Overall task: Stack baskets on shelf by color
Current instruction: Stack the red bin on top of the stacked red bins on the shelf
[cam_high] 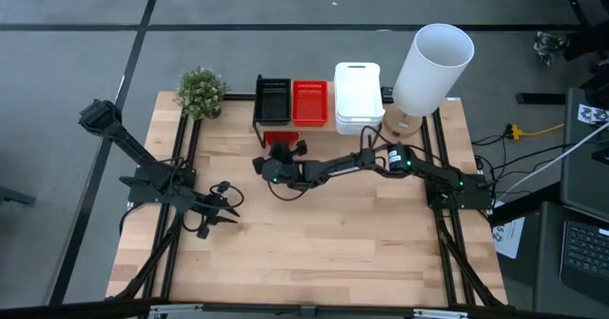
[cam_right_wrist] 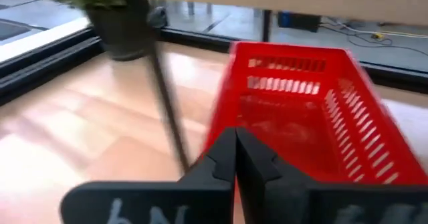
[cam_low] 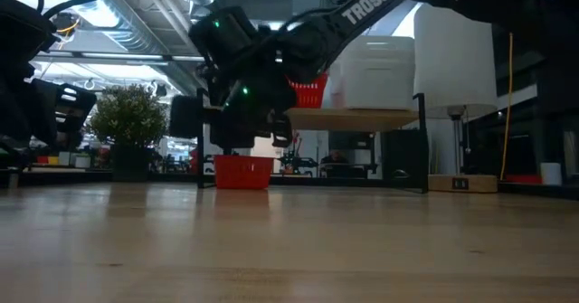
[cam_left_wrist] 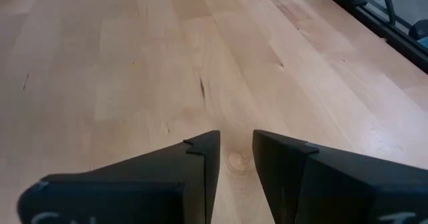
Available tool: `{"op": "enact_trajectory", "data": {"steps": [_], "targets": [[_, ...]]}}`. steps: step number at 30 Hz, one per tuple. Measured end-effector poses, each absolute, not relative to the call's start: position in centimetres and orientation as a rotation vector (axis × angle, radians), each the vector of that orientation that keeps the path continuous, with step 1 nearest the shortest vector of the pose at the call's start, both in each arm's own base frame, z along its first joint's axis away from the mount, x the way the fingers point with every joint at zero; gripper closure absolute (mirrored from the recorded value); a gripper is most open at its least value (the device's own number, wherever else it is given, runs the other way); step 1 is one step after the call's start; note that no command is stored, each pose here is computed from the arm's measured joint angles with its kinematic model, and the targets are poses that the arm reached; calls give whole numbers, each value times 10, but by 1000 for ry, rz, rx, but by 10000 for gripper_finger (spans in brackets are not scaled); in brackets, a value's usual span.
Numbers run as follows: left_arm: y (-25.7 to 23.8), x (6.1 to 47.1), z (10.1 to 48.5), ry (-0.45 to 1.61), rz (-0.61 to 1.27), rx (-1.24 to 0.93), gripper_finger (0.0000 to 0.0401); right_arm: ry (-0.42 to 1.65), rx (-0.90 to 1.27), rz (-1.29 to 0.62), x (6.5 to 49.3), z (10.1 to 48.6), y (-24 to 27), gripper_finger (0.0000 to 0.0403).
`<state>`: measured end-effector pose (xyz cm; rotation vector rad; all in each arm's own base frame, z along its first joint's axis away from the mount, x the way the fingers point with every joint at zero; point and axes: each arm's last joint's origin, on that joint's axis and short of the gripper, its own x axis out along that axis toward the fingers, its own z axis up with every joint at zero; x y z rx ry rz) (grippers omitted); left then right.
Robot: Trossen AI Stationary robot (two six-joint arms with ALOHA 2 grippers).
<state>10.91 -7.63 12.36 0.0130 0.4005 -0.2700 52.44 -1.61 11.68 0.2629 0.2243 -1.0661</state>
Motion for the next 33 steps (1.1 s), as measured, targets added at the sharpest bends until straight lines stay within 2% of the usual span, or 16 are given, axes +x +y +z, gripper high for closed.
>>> {"op": "enact_trajectory", "data": {"steps": [5, 11, 22, 33], "targets": [[-76, 109, 124, 399, -270, 12, 319, 276, 229, -1047, 527, 125, -1, 401], [-77, 110, 126, 381, -273, 2, 319, 260, 184, -1121, 527, 135, -3, 402], [-77, 110, 126, 381, -273, 1, 319, 293, 340, -1094, 525, 126, -41, 403], [-77, 110, 126, 386, -266, -39, 319, 392, 450, -1001, 523, 118, -26, 403]]}}
